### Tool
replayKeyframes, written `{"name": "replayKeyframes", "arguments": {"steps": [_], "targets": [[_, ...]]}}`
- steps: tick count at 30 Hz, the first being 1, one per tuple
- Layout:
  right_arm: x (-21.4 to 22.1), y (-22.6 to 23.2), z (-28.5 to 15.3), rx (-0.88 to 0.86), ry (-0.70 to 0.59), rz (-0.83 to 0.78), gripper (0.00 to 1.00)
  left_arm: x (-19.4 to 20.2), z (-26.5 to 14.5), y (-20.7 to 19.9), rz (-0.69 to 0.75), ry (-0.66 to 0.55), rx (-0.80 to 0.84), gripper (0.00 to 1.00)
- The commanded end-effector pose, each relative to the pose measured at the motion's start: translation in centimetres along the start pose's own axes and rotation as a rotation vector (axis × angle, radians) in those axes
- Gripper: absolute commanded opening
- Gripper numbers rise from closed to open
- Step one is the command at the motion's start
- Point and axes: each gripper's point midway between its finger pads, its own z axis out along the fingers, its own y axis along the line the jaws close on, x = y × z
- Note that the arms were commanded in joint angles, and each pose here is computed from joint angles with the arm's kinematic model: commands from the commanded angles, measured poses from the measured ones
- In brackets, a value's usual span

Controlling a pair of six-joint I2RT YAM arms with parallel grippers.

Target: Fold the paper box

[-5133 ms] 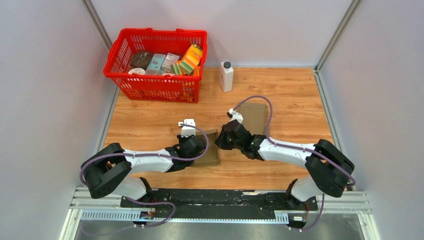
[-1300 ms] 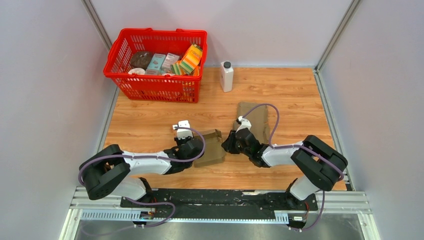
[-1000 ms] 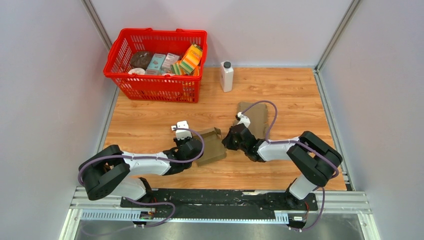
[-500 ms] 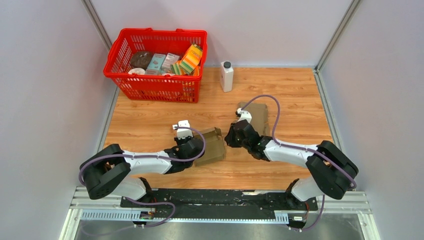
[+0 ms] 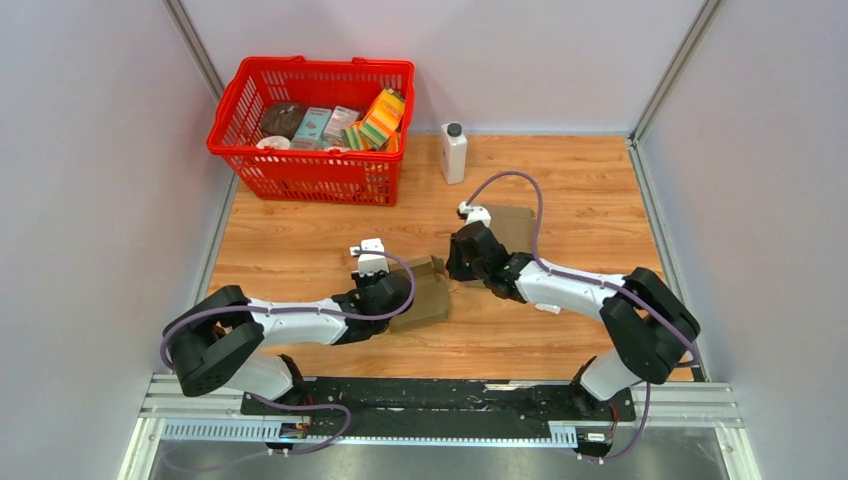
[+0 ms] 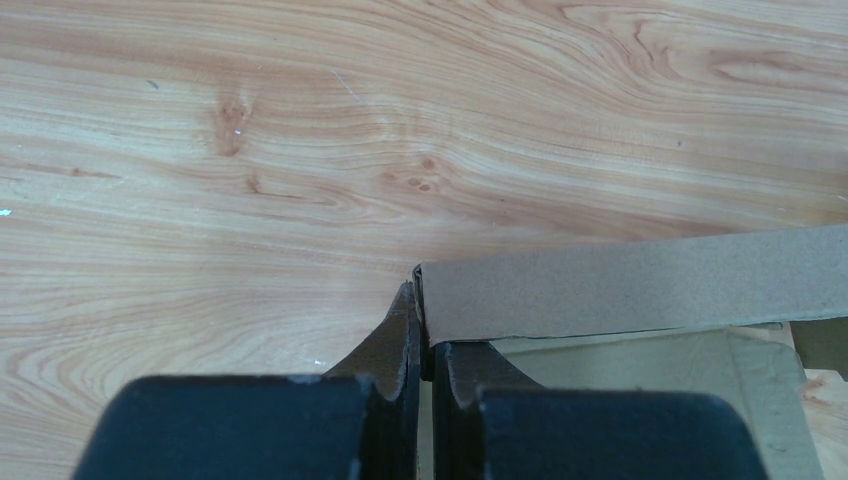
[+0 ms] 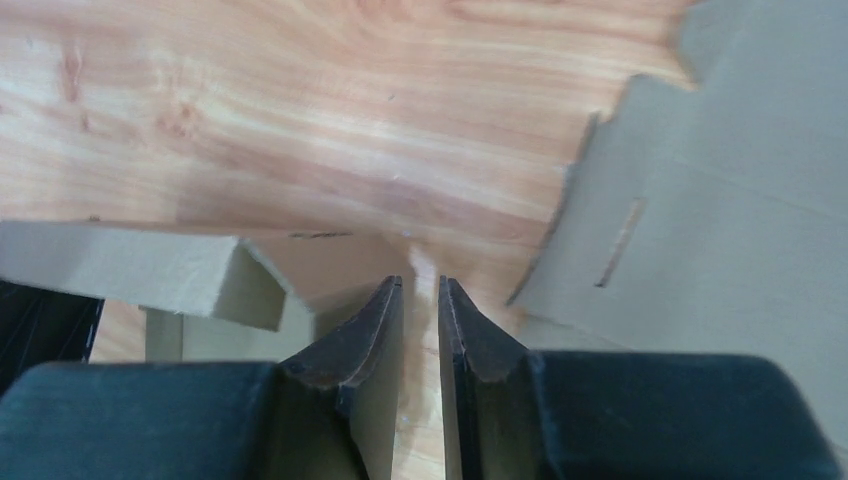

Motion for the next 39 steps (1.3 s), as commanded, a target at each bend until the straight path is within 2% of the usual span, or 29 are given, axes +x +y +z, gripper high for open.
{"name": "replayKeyframes", "arguments": {"steps": [1,5,8,12,18,21,23,25,27,29,32,34,37,39], "targets": [[0.0,4.9,0.0,-0.138,0.007,-0.086,0.22,2.1,-0.2,0.3,0.095,0.09,0.003,0.0],[0.4,8.5,-1.1,-0.281,0.012,-0.01,0.22,2.1,-0.2,0.2,0.097,0.09,0.005,0.0],[0.4,9.2,-1.5,-0.318,0.009,0.032,0.22,2.1,-0.1,-0.2,0.102,0.094,0.013,0.0],[0.8,7.4,-1.2,-0.24,0.005,-0.012,0.23,2.1,-0.1,-0.3,0.106,0.095,0.018,0.0],[2.3,3.4,-1.8,-0.124,0.023,-0.195,0.25,2.4,-0.6,-0.5,0.107,0.102,0.08,0.0],[2.4,4.2,-2.8,-0.193,0.02,-0.207,0.26,2.5,-1.0,-0.7,0.104,0.122,0.109,0.0],[2.6,3.8,-3.4,-0.176,0.043,-0.2,0.27,2.7,-1.2,-0.6,0.109,0.14,0.111,0.0],[3.0,3.1,-4.3,-0.152,0.076,-0.19,0.29,2.8,-1.4,-0.8,0.096,0.162,0.143,0.0],[3.0,2.6,-5.3,-0.142,0.075,-0.18,0.42,2.7,-1.8,-1.1,0.086,0.19,0.182,0.0],[4.2,1.9,-6.0,-0.147,0.109,-0.15,0.47,2.6,-1.6,-0.6,0.059,0.215,0.185,0.0],[5.8,3.9,-7.9,-0.321,0.138,-0.076,0.52,2.2,-2.1,-0.6,0.018,0.228,0.239,0.0],[5.1,5.8,-9.1,-0.44,0.094,-0.024,0.57,1.7,-2.7,-0.5,-0.001,0.218,0.26,0.0],[5.1,6.9,-9.3,-0.514,0.073,0.018,0.61,1.2,-3.3,-0.6,-0.031,0.211,0.279,0.0],[5.1,6.7,-8.7,-0.493,0.074,0.024,0.61,0.8,-3.6,-0.5,-0.057,0.201,0.29,0.0]]}}
